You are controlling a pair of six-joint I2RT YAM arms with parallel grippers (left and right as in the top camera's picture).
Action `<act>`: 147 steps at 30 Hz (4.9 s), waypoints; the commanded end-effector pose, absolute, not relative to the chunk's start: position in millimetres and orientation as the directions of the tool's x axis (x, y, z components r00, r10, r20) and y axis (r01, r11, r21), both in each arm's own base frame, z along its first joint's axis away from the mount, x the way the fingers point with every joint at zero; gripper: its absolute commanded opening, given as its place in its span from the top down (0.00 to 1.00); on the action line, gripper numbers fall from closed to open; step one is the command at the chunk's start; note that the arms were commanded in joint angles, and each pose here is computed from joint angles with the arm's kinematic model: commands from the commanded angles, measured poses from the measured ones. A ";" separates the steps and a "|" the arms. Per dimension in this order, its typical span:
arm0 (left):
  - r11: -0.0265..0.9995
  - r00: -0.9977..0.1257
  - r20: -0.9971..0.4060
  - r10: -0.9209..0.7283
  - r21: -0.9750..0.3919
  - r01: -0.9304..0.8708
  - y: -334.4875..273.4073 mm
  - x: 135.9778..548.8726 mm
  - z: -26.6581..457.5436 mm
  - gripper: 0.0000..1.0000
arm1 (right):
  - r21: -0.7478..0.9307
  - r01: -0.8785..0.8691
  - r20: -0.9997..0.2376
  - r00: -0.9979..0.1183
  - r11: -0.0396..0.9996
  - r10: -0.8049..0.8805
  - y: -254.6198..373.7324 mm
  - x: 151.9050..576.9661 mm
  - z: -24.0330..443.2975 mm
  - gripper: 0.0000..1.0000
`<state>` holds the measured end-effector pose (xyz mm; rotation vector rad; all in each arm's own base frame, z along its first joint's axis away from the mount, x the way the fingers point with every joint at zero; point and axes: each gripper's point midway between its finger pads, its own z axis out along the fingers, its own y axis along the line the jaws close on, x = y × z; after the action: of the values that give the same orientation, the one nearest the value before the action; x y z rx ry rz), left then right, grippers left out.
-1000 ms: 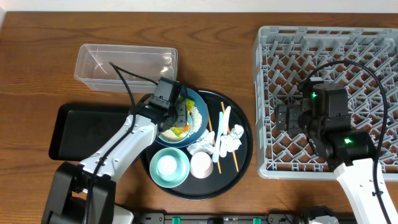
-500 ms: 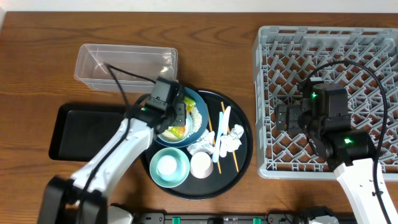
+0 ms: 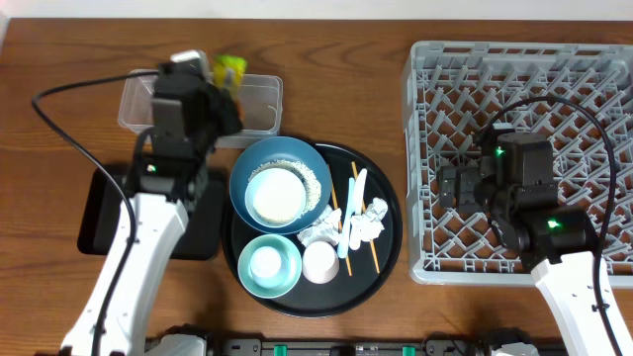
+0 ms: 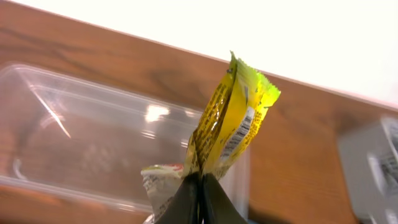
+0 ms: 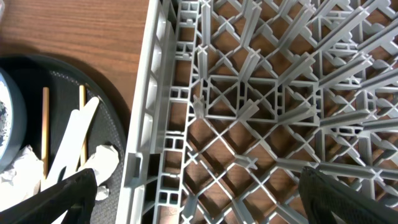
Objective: Sort waste into correct bins and load items into the dishwasher rack
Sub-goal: 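Carry the wrapper to the clear bin and release it, then reach the left gripper to the crumpled tissue on the tray, then grasp the tissue and drop it into the clear bin, then reach the left gripper back to the remaining tissue on the tray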
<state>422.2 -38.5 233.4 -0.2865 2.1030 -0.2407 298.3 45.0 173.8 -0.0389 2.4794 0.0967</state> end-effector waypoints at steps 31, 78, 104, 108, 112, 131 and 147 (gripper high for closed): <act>0.882 -0.860 -0.504 -0.084 -0.439 0.170 -159.8 346.4 164.3 0.48 | 0.077 -0.052 -0.622 -0.783 0.996 0.008 47.5 299.4 181.2 0.01; 0.905 -0.921 -0.031 0.389 -0.175 0.388 -226.9 215.0 23.2 0.79 | 0.074 -0.050 -0.528 -0.849 0.996 -0.003 45.8 276.4 164.8 0.01; 0.948 -0.828 -0.519 0.214 -0.094 0.305 -197.4 292.2 168.1 0.94 | 0.075 -0.050 -0.529 -0.849 0.996 -0.003 45.8 276.5 164.8 0.01; 0.979 -0.761 -0.647 0.049 -0.120 0.165 -156.2 338.0 200.8 0.94 | 0.074 -0.050 -0.529 -0.849 0.996 -0.003 45.7 276.5 164.8 0.01; 0.987 -0.672 -0.732 -0.111 -0.162 0.012 -104.1 384.6 221.1 0.94 | 0.074 -0.050 -0.529 -0.849 0.996 -0.003 45.8 276.5 164.8 0.01; 0.961 -0.626 -0.740 -0.246 -0.269 -0.061 -57.6 447.8 195.8 0.36 | 0.075 -0.050 -0.528 -0.849 0.996 -0.003 45.8 276.3 164.7 0.01; 0.865 -0.910 -0.396 0.122 -0.407 0.293 -224.5 309.9 135.9 0.27 | 0.075 -0.050 -0.528 -0.849 0.996 -0.003 45.8 276.3 164.7 0.01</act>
<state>329.5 -202.5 149.2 0.2133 2.6317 -0.6402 273.9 44.6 158.2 -0.0490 2.6000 0.1041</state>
